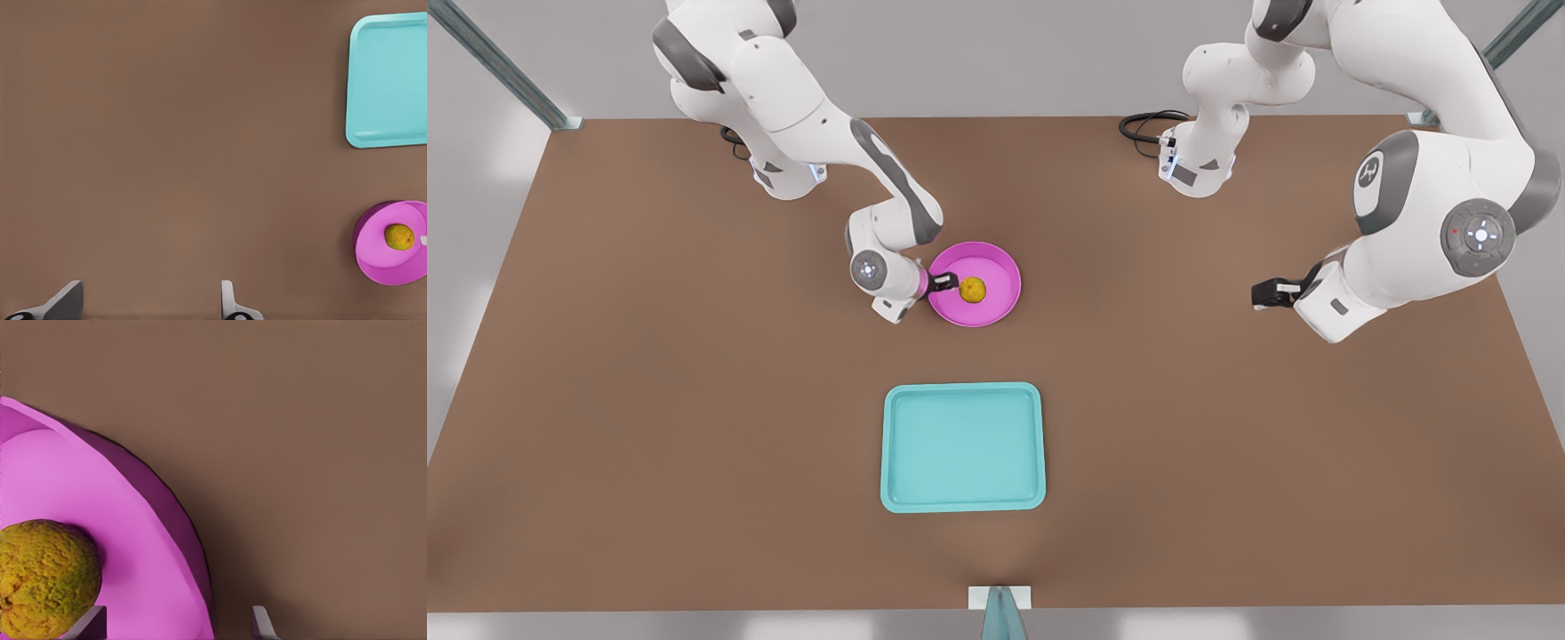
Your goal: Place the orange on the plate with the left arm and the plate on the tray with the right arm
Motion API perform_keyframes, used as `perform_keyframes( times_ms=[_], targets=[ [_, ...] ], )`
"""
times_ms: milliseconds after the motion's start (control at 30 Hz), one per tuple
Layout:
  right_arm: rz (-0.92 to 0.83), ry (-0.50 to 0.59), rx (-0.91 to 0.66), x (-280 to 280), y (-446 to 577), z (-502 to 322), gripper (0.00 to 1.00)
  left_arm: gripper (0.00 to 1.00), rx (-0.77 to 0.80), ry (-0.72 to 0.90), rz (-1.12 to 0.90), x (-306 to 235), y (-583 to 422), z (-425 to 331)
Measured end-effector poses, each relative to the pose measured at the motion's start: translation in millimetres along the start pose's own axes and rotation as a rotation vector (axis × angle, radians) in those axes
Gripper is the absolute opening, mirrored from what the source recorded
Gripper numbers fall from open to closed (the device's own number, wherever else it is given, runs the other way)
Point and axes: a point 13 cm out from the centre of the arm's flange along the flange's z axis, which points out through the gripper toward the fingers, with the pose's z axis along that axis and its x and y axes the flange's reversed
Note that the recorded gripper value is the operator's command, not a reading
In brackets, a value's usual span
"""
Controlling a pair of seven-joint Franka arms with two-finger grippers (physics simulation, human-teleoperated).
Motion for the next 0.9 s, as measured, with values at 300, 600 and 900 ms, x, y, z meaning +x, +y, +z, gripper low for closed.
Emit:
perform_keyframes(
  times_ms=[300,600,900],
  targets=[
    [0.004,0.008,-0.002,-4.6,1.9,8.7,0.37,1.0,0.004,0.009,0.016,-0.9,-1.0,3.4],
    [-0.002,0.02,-0.025,-9.2,13.6,-4.1,0.21,1.0,0.003,0.008,0.024,0.0,-0.7,2.3],
    [-0.029,-0.012,-0.065,-21.3,35.0,-48.9,0.21,1.0,-0.001,0.008,0.029,0.8,-0.3,1.7]
  ],
)
